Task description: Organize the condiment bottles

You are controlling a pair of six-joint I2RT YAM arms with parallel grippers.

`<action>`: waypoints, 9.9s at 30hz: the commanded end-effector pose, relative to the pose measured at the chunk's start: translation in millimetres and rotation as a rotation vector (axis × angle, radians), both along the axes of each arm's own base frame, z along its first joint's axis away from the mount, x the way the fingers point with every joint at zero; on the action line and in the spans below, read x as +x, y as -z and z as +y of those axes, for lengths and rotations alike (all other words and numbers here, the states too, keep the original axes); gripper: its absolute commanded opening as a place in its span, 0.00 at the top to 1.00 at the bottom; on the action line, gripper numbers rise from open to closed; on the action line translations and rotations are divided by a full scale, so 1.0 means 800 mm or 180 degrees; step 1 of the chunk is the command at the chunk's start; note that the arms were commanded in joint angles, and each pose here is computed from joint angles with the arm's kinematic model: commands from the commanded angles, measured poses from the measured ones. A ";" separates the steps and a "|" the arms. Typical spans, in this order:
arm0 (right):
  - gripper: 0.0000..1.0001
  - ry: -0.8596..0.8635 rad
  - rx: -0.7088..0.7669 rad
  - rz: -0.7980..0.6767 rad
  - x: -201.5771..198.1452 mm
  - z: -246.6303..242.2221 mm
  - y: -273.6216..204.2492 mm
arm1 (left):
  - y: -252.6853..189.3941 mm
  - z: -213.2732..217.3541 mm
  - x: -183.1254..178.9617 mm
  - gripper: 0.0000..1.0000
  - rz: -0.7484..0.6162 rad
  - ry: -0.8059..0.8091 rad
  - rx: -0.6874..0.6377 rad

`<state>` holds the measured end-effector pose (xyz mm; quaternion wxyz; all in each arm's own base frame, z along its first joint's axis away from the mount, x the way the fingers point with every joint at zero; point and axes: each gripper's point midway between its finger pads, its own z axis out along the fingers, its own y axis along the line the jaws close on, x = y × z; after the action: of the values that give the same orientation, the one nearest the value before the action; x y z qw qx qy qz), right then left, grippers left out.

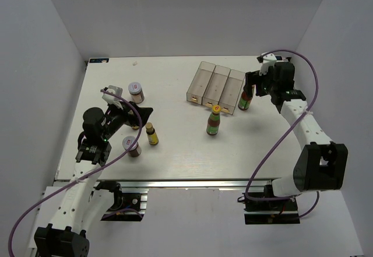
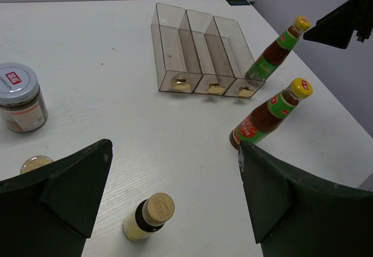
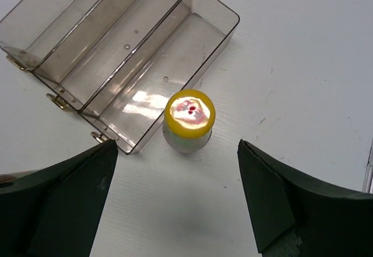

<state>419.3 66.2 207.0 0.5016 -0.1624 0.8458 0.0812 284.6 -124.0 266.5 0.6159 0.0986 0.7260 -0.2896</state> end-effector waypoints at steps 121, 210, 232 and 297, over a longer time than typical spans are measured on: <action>1.00 -0.0718 0.0597 -0.0616 0.102 0.145 -0.145 | -0.015 -0.277 -0.029 0.06 0.0455 0.0316 0.0710; 0.56 -0.0742 0.1345 -0.0239 -0.109 0.031 -0.065 | -0.039 -0.276 0.331 1.00 0.0035 -0.0904 0.0930; 0.16 -0.1356 0.1354 -0.0186 -0.131 0.054 -0.058 | -0.054 -0.269 0.315 0.02 0.0160 -0.0747 0.0840; 0.18 -0.2886 0.0298 0.0136 -0.212 0.546 0.080 | -0.083 0.112 -0.017 0.10 -0.0077 -0.2388 0.0674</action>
<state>247.5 494.9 134.1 0.3772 -0.4841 0.7160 0.3329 275.7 -36.2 334.9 0.6760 -0.1031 0.7286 0.0387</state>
